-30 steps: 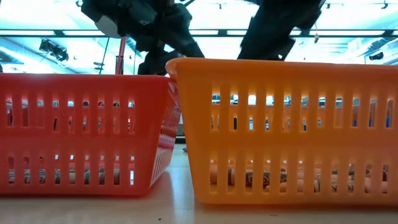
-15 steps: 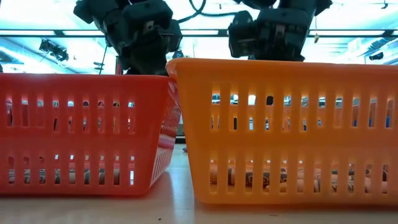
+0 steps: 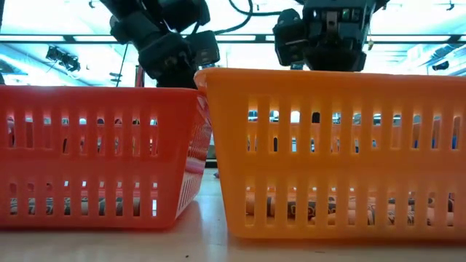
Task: Sort crayons
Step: Put the violet crayon into the black bin
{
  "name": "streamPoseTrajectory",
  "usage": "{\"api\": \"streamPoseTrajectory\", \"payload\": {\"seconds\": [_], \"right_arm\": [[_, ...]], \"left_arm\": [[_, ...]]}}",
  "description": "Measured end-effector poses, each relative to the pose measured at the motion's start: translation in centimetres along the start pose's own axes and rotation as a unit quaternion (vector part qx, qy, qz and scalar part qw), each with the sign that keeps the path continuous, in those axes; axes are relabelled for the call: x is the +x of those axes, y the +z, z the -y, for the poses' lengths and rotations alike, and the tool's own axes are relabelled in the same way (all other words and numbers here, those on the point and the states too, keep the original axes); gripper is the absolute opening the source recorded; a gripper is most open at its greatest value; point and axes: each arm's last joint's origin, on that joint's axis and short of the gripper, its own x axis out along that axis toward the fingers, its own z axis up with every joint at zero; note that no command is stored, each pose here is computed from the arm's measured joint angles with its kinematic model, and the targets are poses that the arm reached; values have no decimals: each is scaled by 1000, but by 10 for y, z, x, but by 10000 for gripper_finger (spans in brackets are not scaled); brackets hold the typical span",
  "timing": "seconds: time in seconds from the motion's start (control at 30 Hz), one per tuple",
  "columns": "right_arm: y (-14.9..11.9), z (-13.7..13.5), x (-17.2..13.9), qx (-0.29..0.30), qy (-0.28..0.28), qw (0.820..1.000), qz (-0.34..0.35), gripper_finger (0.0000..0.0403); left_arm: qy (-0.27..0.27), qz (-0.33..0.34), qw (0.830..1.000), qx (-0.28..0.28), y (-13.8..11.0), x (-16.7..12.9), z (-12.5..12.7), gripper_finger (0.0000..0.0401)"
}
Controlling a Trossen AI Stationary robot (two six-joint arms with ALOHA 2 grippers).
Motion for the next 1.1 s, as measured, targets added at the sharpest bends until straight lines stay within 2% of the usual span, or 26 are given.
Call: {"api": "streamPoseTrajectory", "payload": {"seconds": [0.17, 0.3, 0.57, 1.1], "right_arm": [[-6, -2, -23, 7, -26, 999, 32, 98], [-8, -4, -40, 5, -40, 997, 71, 98], [-5, -5, -57, 23, -51, 988, 142, 98], [-4, -13, -58, 48, -20, 986, 160, 99]], "left_arm": [[4, 5, 997, 74, 1, 0, -7, 155], [4, 14, 995, 103, 2, 1, -8, 155], [-20, -2, 994, 104, -6, 30, -5, 155], [-21, 13, 990, 138, -9, 57, -6, 155]]}}
